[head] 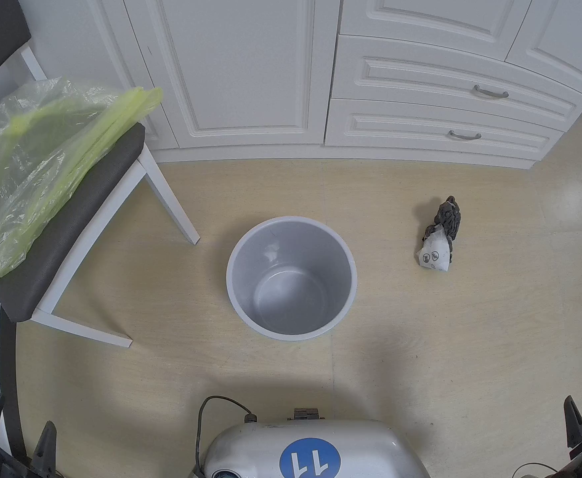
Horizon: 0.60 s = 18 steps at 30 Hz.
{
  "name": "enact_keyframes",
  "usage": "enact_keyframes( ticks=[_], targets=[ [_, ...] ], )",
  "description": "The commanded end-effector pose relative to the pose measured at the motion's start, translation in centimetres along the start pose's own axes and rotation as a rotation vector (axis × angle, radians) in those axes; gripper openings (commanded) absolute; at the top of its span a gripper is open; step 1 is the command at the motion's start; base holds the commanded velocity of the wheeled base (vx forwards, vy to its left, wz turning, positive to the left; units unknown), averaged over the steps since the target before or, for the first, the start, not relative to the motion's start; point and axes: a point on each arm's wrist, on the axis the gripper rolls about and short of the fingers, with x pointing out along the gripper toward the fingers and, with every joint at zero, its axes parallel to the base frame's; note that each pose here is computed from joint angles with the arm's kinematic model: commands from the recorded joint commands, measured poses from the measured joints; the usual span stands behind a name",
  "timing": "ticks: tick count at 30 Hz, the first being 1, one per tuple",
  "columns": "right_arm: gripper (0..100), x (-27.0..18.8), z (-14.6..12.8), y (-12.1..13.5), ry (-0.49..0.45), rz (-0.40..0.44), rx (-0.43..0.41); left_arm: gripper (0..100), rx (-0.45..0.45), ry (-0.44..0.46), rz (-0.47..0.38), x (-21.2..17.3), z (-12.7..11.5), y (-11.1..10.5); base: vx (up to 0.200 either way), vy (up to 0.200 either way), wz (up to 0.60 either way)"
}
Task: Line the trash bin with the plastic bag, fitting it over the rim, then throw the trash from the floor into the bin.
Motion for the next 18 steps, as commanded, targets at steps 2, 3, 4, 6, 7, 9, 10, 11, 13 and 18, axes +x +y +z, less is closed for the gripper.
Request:
enact_keyframes(
  ticks=[2, 3, 4, 6, 7, 9, 10, 11, 13, 18],
  targets=[
    [100, -0.01, -0.49, -0.02, 0.001, 0.001, 0.000, 100, 0.000, 0.000, 0.000, 0.01, -0.51, -0.01, 0.000, 0.000, 0.00],
    [100, -0.01, -0.49, -0.02, 0.001, 0.001, 0.000, 100, 0.000, 0.001, 0.000, 0.01, -0.53, -0.01, 0.000, 0.000, 0.00],
    [100, -0.01, -0.49, -0.02, 0.001, 0.001, 0.000, 100, 0.000, 0.001, 0.000, 0.01, -0.53, -0.01, 0.000, 0.000, 0.00],
    [100, -0.01, -0.49, -0.02, 0.001, 0.001, -0.002, 100, 0.000, 0.001, 0.000, 0.01, -0.53, -0.01, 0.000, 0.000, 0.00],
    [100, -0.01, -0.49, -0.02, 0.001, 0.001, -0.002, 100, 0.001, 0.001, -0.001, 0.01, -0.53, 0.00, 0.000, 0.000, 0.00],
    [100, -0.01, -0.49, -0.02, 0.001, 0.001, -0.002, 100, 0.001, 0.001, 0.000, 0.01, -0.53, -0.01, 0.000, 0.000, 0.00],
    [100, -0.01, -0.49, -0.02, 0.001, 0.001, -0.002, 100, 0.000, 0.001, 0.000, 0.01, -0.53, -0.01, 0.000, 0.000, 0.00],
    [100, -0.01, -0.49, -0.02, 0.001, 0.001, -0.002, 100, 0.001, 0.000, 0.000, 0.01, -0.51, -0.01, 0.000, 0.000, 0.00],
    [100, -0.01, -0.49, -0.02, 0.001, 0.001, -0.002, 100, 0.000, 0.001, 0.000, 0.01, -0.53, -0.01, 0.000, 0.000, 0.00],
    [100, -0.01, -0.49, -0.02, 0.001, 0.001, -0.002, 100, 0.009, 0.000, -0.001, 0.01, -0.51, -0.01, 0.000, 0.000, 0.00]
  ],
)
